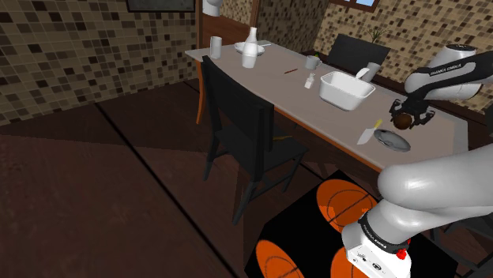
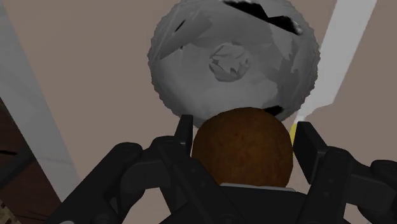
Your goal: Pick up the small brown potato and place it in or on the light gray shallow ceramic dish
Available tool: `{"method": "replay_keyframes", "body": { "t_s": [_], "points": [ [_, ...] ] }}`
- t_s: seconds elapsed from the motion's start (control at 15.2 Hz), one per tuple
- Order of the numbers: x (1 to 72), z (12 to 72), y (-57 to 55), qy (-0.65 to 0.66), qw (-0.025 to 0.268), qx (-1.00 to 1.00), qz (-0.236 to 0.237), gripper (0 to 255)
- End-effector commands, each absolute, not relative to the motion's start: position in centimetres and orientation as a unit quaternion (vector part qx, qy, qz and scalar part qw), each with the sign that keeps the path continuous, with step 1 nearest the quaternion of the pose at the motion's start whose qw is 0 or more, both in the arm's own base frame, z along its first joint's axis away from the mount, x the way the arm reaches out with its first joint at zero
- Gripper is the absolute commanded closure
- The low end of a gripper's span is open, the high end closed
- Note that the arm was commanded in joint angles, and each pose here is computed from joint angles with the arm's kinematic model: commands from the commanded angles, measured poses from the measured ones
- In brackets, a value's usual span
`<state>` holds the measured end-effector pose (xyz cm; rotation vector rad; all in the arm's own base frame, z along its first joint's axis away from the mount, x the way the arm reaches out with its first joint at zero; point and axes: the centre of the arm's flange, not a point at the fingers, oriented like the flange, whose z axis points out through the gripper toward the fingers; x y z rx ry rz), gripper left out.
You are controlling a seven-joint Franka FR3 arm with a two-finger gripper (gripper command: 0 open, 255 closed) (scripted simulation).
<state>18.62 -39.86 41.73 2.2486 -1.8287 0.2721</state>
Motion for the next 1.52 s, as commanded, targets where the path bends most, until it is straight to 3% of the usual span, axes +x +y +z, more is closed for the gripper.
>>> {"method": "replay_keyframes", "body": {
  "t_s": [0.0,0.79,1.32,1.39,1.45],
  "points": [
    [17.1,41.3,-40.1,-0.623,0.115,0.768,0.093,255],
    [17.1,35.0,-40.1,-0.623,0.115,0.768,0.093,255],
    [17.1,35.0,-40.1,-0.623,0.115,0.768,0.093,255],
    [17.2,35.0,-40.2,-0.623,0.115,0.768,0.093,0],
    [17.2,35.0,-40.1,-0.623,0.115,0.768,0.093,0]
  ]
}}
